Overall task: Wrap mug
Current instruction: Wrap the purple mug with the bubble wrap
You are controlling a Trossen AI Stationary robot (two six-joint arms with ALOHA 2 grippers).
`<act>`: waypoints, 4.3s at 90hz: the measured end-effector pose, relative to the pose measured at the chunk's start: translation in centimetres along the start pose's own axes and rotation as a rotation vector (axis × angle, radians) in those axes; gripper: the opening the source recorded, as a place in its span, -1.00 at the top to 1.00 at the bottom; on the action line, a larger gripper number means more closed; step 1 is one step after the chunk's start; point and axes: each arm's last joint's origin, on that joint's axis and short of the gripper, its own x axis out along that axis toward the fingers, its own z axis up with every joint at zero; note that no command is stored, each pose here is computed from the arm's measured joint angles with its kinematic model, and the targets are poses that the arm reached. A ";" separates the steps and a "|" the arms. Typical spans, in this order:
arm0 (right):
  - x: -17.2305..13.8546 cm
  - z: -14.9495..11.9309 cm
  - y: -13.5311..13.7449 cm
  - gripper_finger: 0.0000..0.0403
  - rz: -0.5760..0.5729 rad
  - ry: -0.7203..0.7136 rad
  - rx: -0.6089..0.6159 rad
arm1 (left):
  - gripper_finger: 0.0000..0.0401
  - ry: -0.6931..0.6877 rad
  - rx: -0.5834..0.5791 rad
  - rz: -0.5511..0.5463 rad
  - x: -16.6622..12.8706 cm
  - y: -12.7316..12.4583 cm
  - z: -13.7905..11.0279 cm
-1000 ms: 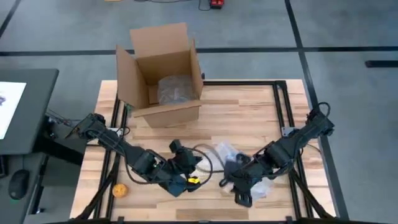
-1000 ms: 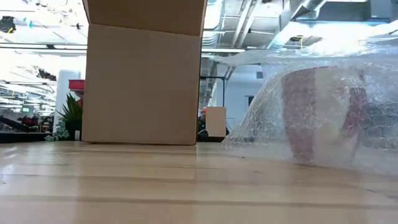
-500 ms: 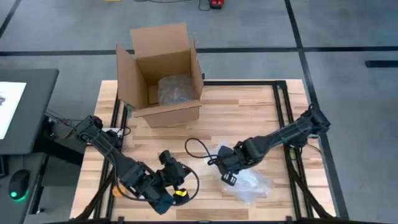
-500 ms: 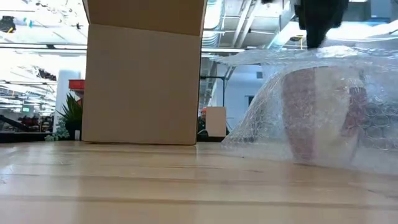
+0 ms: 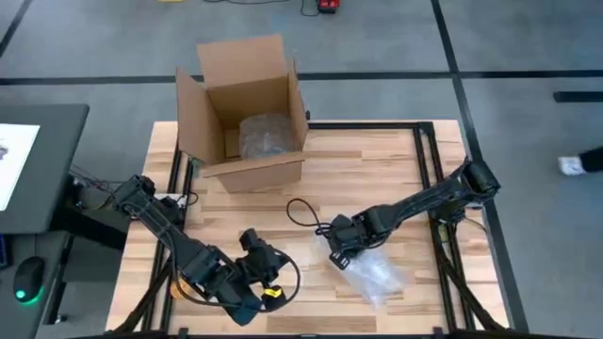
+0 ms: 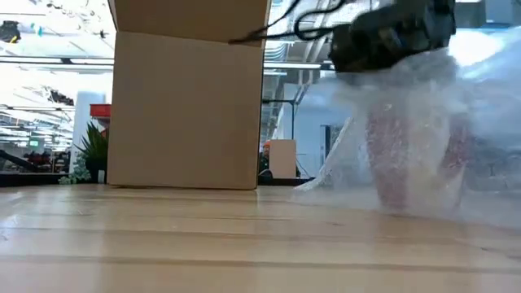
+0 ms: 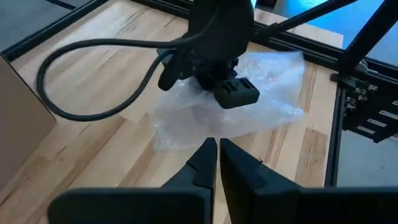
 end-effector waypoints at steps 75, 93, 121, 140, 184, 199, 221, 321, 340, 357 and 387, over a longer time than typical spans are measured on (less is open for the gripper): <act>-4.9 2.6 2.2 0.99 0.002 -0.047 -0.105 | 1.00 -0.010 0.009 0.038 1.3 0.7 1.0; -7.7 3.3 3.6 0.77 0.053 -0.079 -0.149 | 1.00 -0.003 0.042 0.039 1.4 0.8 1.1; -11.9 3.5 4.5 0.38 0.112 0.000 -0.190 | 1.00 0.009 0.085 0.029 1.4 0.8 1.1; -13.4 2.7 5.0 0.41 0.132 0.016 -0.246 | 1.00 0.003 0.074 0.023 1.2 0.8 1.5; 0.5 2.4 3.6 0.99 -0.137 0.148 -0.246 | 1.00 0.002 0.025 0.023 1.2 0.8 1.5; 3.3 3.0 3.9 1.00 -0.150 0.166 -0.292 | 1.00 0.002 0.018 0.024 1.3 0.8 1.5; 1.0 3.4 4.0 0.99 -0.088 0.113 -0.296 | 1.00 0.001 0.004 0.028 1.4 0.9 1.6; -11.0 -13.7 -1.5 -0.11 0.099 -0.009 -0.046 | 1.00 0.026 0.056 -0.199 9.5 2.5 6.4; -8.3 -16.2 -1.7 -0.33 0.084 -0.002 -0.005 | 1.00 0.186 0.114 -0.252 14.1 1.9 4.0; -5.9 -17.2 -1.3 -0.34 0.038 -0.104 -0.066 | 1.00 0.137 0.066 -0.271 16.3 1.6 4.1; 0.4 -18.2 1.5 -0.34 0.034 -0.210 -0.227 | 1.00 0.278 0.096 -0.286 22.8 2.4 1.0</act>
